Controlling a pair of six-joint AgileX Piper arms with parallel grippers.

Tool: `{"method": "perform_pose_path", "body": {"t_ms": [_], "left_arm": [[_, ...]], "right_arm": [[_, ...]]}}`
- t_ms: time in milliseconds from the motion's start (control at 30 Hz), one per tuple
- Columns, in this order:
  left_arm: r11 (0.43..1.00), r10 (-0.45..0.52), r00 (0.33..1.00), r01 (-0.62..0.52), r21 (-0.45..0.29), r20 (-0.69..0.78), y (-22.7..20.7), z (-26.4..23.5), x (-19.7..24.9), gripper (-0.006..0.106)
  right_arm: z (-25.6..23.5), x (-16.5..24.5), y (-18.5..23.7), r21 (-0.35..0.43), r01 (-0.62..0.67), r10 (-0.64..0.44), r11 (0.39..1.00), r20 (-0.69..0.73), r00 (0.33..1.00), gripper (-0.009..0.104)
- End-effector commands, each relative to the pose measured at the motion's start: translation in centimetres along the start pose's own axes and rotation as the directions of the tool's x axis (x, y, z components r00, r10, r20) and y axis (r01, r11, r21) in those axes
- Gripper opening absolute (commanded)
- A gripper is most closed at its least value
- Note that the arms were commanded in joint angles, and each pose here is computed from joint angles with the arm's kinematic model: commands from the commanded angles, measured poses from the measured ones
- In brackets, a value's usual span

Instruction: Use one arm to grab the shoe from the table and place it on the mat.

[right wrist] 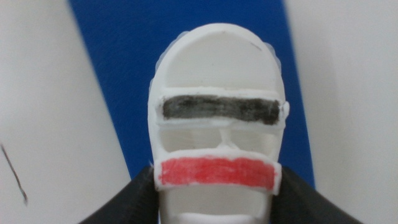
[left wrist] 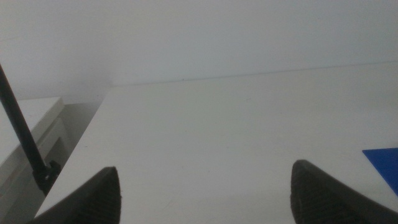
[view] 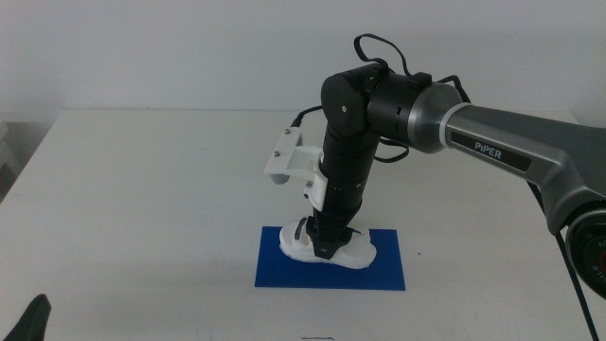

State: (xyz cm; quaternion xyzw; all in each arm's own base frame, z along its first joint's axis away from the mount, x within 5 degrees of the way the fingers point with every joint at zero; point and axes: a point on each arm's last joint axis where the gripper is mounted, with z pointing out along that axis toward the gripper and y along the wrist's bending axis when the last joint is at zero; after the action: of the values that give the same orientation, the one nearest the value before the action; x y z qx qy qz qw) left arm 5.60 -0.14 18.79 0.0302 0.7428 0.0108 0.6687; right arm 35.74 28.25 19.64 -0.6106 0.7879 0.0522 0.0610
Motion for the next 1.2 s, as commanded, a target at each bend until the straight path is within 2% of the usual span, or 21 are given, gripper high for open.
{"method": "perform_pose_path", "body": {"t_ms": [0,567,767,833,867,1033,1167], "left_arm": [[1.0,-0.023,0.994,0.023,0.001,0.104,0.03,-0.2,-0.95,0.094],[1.0,-0.023,0.994,0.023,0.001,0.104,0.03,-0.2,-0.95,0.094],[1.0,-0.023,0.994,0.023,0.001,0.104,0.03,-0.2,-0.95,0.094],[1.0,-0.023,0.994,0.023,0.001,0.104,0.03,-0.2,-0.95,0.094],[1.0,-0.023,0.994,0.023,0.001,0.104,0.03,-0.2,-0.95,0.094],[1.0,-0.023,0.994,0.023,0.001,0.104,0.03,-0.2,-0.95,0.094],[1.0,-0.023,0.994,0.023,0.001,0.104,0.03,-0.2,-0.95,0.094]], "right_arm": [[-3.74,-0.43,0.2,0.062,0.12,-0.124,0.991,0.074,0.989,-0.001],[-3.74,-0.31,0.06,0.079,0.184,-0.188,0.98,0.054,0.981,-0.001],[-3.7,-0.26,-0.01,0.085,0.213,-0.217,0.973,0.044,0.975,0.008],[-3.6,-0.28,-0.03,0.084,0.212,-0.217,0.974,0.044,0.975,0.015],[-3.23,-0.29,-0.07,0.076,0.211,-0.215,0.974,0.041,0.976,0.032],[-3.04,-0.32,-0.1,0.074,0.21,-0.213,0.975,0.04,0.976,0.062],[-3.21,-0.3,-0.04,0.072,0.196,-0.199,0.978,0.043,0.979,0.079]]}}
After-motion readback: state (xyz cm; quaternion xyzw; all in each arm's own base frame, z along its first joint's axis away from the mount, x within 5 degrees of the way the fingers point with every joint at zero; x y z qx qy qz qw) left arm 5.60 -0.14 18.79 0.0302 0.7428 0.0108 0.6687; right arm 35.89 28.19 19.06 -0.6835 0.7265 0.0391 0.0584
